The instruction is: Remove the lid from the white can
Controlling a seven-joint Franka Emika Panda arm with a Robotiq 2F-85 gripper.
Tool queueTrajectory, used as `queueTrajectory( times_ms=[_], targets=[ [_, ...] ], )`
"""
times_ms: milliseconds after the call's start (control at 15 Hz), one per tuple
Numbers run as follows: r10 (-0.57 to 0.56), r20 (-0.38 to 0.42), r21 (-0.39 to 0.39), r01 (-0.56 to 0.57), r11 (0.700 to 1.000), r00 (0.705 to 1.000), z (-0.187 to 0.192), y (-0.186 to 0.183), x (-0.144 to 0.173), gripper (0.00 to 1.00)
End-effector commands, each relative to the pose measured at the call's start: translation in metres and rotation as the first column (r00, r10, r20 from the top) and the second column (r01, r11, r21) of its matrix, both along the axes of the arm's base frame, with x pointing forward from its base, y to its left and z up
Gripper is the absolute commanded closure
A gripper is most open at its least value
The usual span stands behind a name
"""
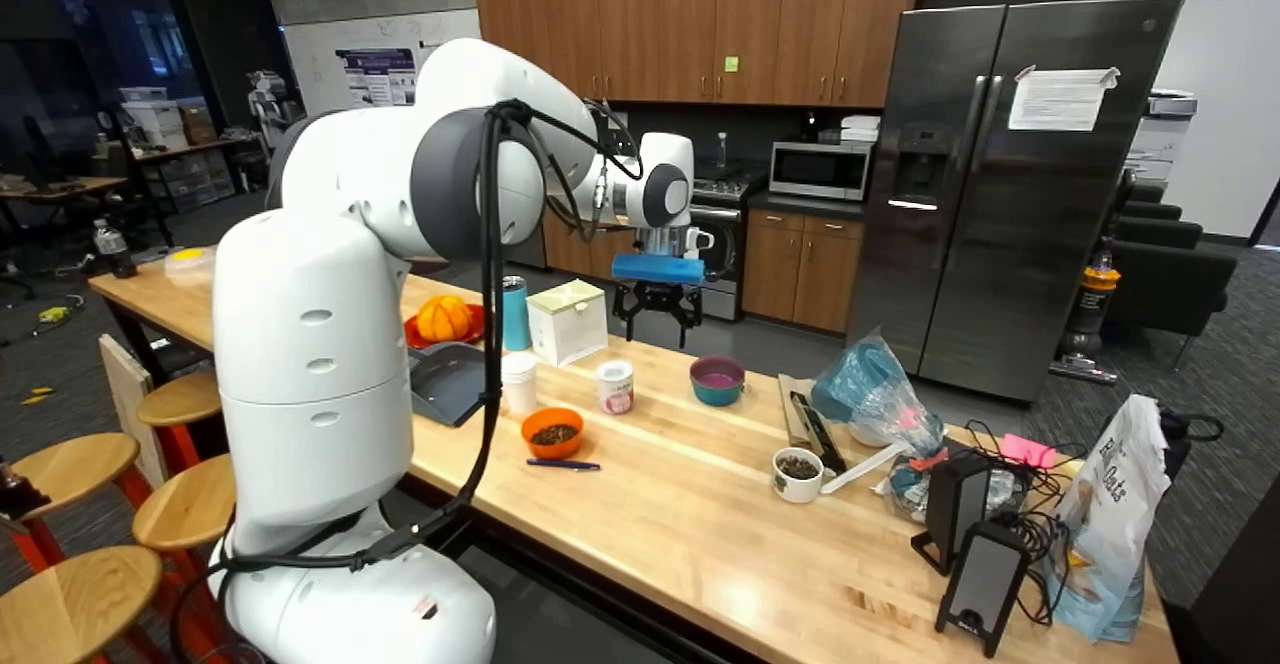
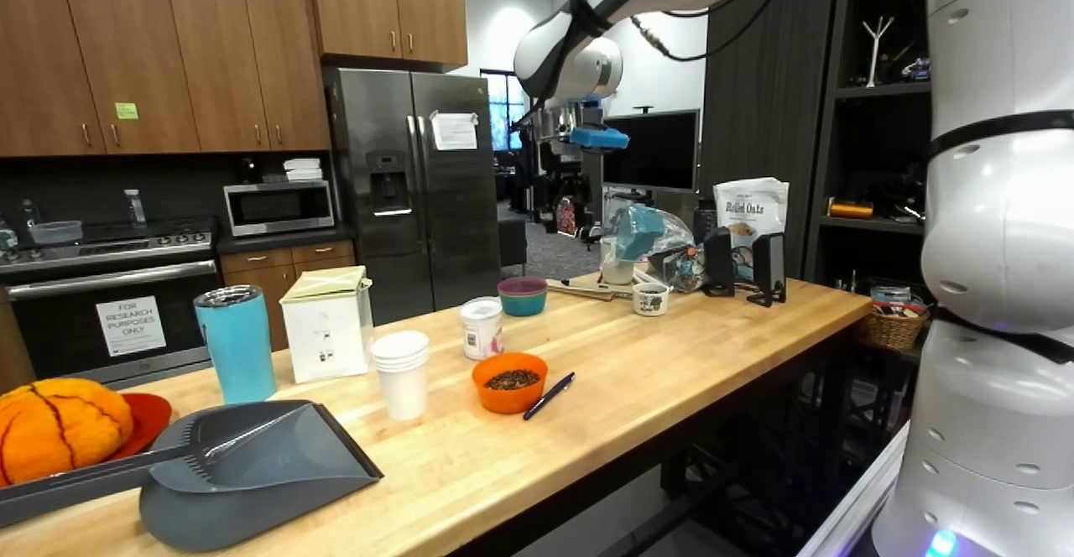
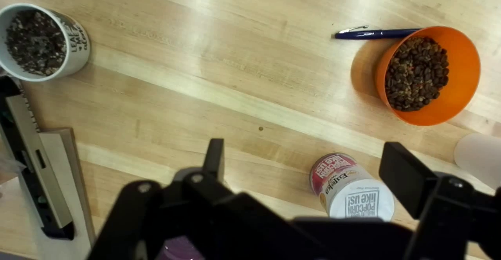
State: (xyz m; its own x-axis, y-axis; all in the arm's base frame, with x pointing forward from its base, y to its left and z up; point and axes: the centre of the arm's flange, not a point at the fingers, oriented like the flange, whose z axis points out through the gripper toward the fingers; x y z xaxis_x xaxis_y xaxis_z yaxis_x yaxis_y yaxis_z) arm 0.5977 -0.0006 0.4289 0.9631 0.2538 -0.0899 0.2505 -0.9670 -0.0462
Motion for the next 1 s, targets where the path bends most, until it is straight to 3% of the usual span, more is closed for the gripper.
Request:
queueTrajectory(
  times_ms=[0,267,933],
  targets=[
    [0.009,0.048,-0.009,-0.009,1.0,0.999,-0.006,-0.005,0.02,0.0],
    [0.033,0.098,-0.016,-0.032,0.999,0.995,-0.013,-0.003,0.038,0.0],
    [0.216,0.112,-0.026,-0.215,0.976,0.97,-0.031,0.042,0.068,0.0]
  ],
)
